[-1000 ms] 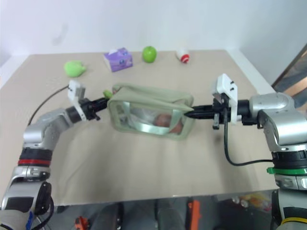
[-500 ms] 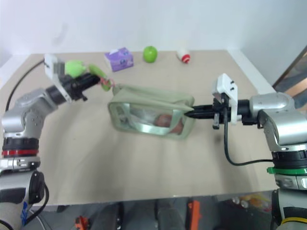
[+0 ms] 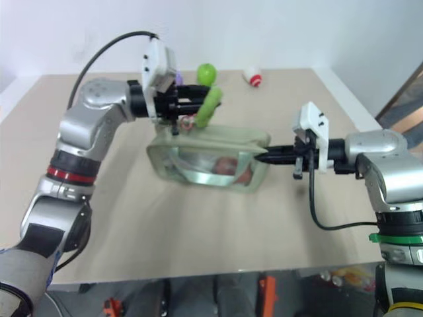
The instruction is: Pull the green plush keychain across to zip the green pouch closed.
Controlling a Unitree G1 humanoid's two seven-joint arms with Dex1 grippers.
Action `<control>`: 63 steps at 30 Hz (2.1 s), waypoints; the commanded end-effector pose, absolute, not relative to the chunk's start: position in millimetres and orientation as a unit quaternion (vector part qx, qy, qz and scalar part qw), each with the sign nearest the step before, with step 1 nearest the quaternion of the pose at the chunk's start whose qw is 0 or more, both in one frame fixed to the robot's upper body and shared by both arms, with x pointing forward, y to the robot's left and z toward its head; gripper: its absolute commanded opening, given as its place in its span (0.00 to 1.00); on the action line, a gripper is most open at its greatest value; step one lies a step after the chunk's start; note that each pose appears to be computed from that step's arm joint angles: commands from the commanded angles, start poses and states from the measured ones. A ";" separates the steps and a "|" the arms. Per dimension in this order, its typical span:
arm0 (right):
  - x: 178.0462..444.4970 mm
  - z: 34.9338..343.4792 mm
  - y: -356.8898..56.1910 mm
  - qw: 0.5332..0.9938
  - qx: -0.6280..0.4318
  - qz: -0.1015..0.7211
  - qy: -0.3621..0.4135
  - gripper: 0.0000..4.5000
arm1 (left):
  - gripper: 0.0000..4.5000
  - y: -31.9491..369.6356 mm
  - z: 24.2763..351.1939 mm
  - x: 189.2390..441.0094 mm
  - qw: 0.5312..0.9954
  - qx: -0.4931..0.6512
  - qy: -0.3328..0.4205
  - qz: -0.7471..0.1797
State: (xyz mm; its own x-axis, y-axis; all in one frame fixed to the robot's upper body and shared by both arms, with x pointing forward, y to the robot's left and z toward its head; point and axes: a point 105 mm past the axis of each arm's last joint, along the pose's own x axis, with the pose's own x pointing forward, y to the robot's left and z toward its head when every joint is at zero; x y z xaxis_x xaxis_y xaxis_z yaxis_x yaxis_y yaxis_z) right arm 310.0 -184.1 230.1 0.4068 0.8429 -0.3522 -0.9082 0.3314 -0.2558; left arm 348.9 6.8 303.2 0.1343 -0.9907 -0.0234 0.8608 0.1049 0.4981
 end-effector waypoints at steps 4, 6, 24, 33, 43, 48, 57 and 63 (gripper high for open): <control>300.7 242.9 -179.7 0.810 -0.218 0.542 0.050 0.00 | 0.23 -25.1 305.0 331.6 0.656 0.251 -0.181 -0.689; 300.6 242.6 -179.5 0.811 -0.217 0.542 0.051 0.00 | 0.23 -27.4 301.9 332.7 0.649 0.260 -0.175 -0.693; 303.5 245.4 -176.8 0.808 -0.213 0.548 0.048 0.00 | 0.23 -35.9 299.5 397.9 0.637 0.546 -0.183 -0.512; 305.2 247.5 -174.1 0.805 -0.214 0.552 0.045 0.00 | 0.23 -75.2 304.3 356.0 0.571 0.490 -0.198 -0.628; 304.4 247.0 -173.3 0.805 -0.212 0.551 0.046 0.00 | 0.23 -86.9 317.1 356.2 0.590 0.482 -0.215 -0.611; 304.0 245.9 -174.9 0.807 -0.210 0.549 0.048 0.00 | 0.23 -71.4 321.8 362.3 0.618 0.443 -0.204 -0.617; 306.0 244.8 -173.2 0.806 -0.207 0.552 0.050 0.00 | 0.61 -42.3 326.7 374.6 0.678 0.368 -0.170 -0.613; 307.5 244.1 -168.3 0.801 -0.204 0.560 0.048 0.00 | 0.82 -12.9 343.2 372.5 0.697 0.337 -0.179 -0.607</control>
State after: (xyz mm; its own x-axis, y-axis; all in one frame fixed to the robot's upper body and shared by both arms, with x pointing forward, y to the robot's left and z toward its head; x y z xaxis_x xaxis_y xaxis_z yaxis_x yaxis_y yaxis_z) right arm 309.6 -172.9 232.6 0.3831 0.8626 -0.3304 -0.9178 0.3149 -0.2420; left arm 377.6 -22.1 326.6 0.2008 -0.9567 -0.2108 0.7461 0.0099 0.6658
